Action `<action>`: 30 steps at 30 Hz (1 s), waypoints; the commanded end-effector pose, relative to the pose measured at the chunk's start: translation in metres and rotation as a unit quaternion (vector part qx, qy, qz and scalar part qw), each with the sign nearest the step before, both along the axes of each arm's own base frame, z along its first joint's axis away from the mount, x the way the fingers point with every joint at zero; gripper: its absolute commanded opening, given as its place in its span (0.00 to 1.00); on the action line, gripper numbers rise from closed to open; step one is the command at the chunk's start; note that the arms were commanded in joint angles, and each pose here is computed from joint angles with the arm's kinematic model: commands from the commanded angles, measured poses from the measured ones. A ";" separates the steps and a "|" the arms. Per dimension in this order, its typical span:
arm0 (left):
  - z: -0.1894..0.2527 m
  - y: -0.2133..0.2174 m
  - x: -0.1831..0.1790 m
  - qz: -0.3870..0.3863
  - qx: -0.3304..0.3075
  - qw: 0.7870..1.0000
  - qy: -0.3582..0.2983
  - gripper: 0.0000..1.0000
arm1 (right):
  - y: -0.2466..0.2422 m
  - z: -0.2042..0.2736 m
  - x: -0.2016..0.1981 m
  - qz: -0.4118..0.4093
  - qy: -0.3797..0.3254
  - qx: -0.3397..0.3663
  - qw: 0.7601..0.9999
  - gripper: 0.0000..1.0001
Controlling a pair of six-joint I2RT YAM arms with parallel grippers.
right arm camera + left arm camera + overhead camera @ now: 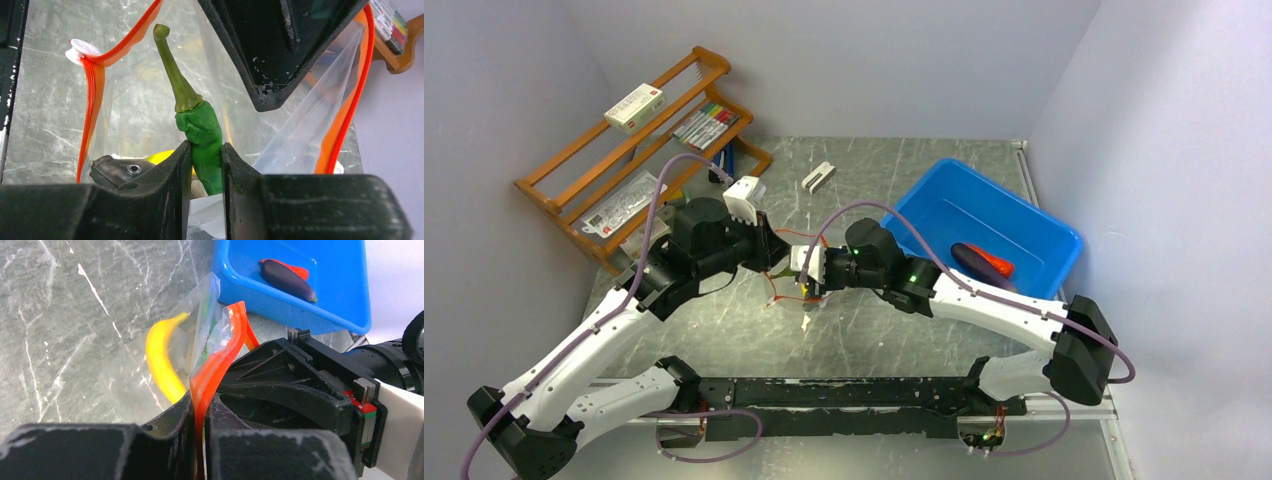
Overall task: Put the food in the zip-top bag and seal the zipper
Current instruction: Place the fake vegetable in the zipper food storage bag.
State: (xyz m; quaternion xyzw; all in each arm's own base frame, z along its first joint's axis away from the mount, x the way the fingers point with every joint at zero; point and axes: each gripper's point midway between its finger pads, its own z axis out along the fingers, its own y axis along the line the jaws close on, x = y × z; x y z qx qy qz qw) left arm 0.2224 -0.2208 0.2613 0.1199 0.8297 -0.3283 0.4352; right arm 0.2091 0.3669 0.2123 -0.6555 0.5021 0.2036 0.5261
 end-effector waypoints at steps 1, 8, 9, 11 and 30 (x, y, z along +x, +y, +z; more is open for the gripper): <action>0.004 0.003 0.005 0.006 0.000 1.000 -0.013 0.07 | -0.001 -0.001 0.007 -0.017 -0.012 -0.022 1.000 0.25; -0.001 0.005 0.007 0.015 0.009 1.000 -0.012 0.07 | 0.000 0.001 0.005 -0.027 -0.004 -0.022 0.999 0.41; -0.002 0.006 0.007 0.017 0.011 1.000 -0.011 0.07 | 0.000 0.003 0.004 -0.028 0.001 -0.017 0.999 0.42; -0.006 0.009 0.009 0.023 0.018 1.000 -0.010 0.07 | 0.001 0.012 0.000 -0.025 0.011 0.002 1.000 0.43; -0.031 0.028 0.018 0.062 0.069 0.996 -0.013 0.07 | -0.011 0.039 0.032 -0.278 0.205 0.085 0.935 0.47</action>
